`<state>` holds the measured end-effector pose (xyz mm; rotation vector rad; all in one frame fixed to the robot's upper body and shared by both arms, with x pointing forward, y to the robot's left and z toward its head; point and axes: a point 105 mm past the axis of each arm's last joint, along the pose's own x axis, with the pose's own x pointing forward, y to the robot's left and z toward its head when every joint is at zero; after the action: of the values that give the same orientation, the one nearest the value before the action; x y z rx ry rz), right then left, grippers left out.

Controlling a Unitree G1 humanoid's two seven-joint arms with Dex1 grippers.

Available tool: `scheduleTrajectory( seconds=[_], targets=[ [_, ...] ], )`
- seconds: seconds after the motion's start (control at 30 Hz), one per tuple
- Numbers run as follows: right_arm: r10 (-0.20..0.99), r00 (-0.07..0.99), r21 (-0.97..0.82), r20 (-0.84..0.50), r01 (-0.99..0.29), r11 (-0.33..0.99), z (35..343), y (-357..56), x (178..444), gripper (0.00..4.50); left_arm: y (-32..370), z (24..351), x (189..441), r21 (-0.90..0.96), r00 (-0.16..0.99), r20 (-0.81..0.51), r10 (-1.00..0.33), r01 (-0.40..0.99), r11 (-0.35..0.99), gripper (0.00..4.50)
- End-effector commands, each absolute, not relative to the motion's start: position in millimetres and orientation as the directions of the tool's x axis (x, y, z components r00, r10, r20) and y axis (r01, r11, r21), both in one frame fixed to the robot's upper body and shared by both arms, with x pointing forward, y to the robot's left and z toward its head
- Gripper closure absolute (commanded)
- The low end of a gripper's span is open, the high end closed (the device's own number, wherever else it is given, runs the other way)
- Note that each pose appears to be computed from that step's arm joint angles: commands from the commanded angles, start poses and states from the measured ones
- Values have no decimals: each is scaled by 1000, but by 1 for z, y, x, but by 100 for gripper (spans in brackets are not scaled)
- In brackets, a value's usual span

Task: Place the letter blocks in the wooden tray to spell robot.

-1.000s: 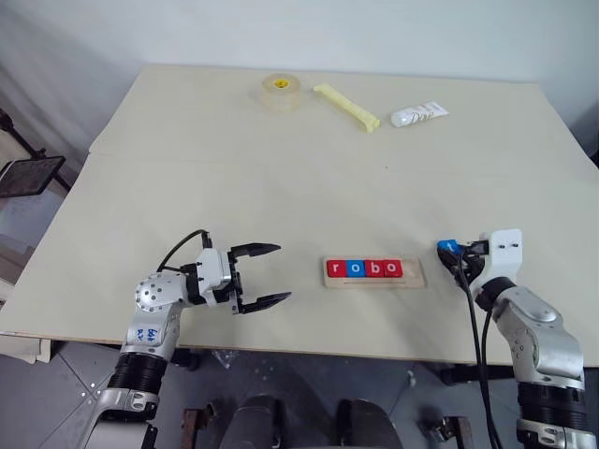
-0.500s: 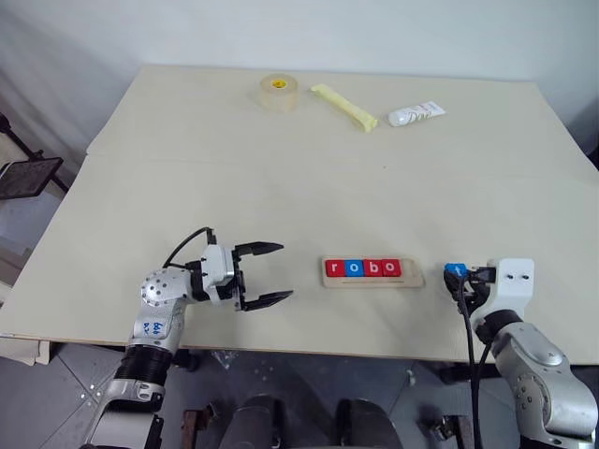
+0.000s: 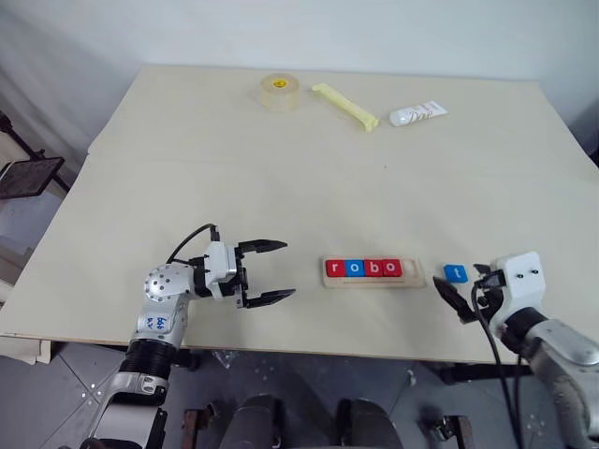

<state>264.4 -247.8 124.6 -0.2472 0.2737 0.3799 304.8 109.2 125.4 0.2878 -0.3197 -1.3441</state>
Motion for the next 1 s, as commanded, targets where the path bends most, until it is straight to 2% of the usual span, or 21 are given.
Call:
scheduleTrajectory(
  seconds=[0.03,0.13,0.47,0.7,1.0],
  targets=[
    [517,753,-256,-406,-637,727,138,-237,257,5,108,130,302,407,193,75,-978,890,207,0],
    [543,672,-300,-504,-726,619,141,-250,261,5,107,129,301,407,197,79,-977,889,212,0],
    [508,489,-367,-709,-871,327,135,-286,298,5,112,129,295,408,239,84,-967,877,253,0],
    [507,416,-325,-755,-909,262,124,-291,313,5,118,129,289,407,278,82,-957,867,287,0],
    [511,394,-301,-764,-918,258,122,-290,324,294,124,129,285,407,308,76,-948,859,311,0]
  ],
)
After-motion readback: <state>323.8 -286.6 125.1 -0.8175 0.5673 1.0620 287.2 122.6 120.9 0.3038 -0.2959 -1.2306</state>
